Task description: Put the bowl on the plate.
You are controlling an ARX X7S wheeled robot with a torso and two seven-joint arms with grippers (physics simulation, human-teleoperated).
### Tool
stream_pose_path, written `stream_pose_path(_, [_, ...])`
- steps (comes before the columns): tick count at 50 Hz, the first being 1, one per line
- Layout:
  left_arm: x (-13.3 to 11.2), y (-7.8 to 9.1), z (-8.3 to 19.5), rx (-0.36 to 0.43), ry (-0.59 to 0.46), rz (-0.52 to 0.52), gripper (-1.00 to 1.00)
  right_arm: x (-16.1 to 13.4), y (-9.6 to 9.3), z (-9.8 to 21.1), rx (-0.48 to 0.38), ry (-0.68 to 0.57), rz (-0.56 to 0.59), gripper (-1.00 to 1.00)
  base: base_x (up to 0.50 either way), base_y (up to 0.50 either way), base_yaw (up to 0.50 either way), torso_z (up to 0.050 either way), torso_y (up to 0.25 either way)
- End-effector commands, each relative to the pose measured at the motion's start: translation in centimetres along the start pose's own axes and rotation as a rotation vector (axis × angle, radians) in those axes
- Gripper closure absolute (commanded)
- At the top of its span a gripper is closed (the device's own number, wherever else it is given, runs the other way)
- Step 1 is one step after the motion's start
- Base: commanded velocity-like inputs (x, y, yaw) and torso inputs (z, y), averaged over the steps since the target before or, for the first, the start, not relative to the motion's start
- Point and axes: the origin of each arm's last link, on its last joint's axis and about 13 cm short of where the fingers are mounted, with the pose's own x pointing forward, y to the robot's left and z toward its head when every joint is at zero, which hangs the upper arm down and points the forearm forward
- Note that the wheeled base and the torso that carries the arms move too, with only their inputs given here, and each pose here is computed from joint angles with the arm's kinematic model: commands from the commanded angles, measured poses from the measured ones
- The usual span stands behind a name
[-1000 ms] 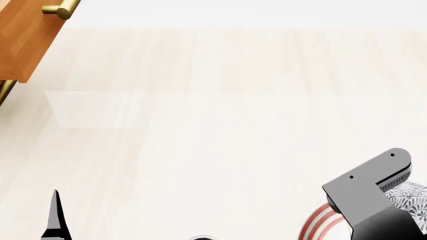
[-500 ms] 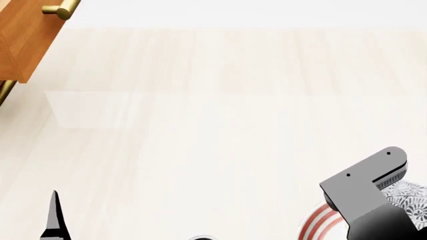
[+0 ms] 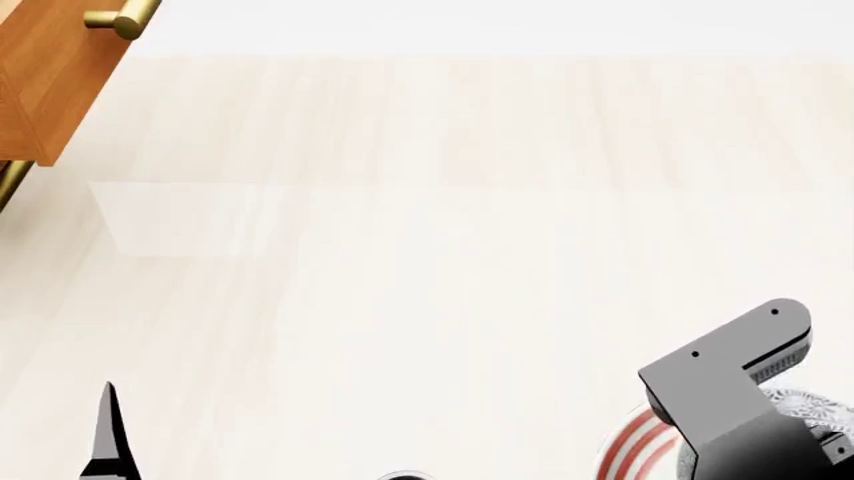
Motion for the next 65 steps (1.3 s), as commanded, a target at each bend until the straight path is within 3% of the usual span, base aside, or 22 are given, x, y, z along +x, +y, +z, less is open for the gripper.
stream_pose_path(1, [0.0,0.0,-0.1,0.000,0.002,0.002,-1.00,0.1,-0.1,0.0,-0.001,-0.007,-0.004,-1.00,0.00,0.00,0.00,0.000,0.000])
stream_pose_path(17, [-0.1,-0.1,0.0,-0.001,0.000,-0.001,-1.00,-0.8,0.0,0.2,0.023,-0.103,0.068,-1.00,0.00,0.00,0.00,0.000,0.000])
stream_pose_path(44, [-0.1,0.0,0.1,-0.005,-0.004,0.000,-1.00,-4.6,0.1,1.2,-0.009,-0.285,0.023,-1.00,0.00,0.00,0.00,0.000,0.000])
stream_pose_path(65, [-0.2,0.0,0.4,-0.005,-0.010,0.002,-1.00,-5.6,0.7,2.2,-0.061,-0.421,0.009,-1.00,0.00,0.00,0.00,0.000,0.000])
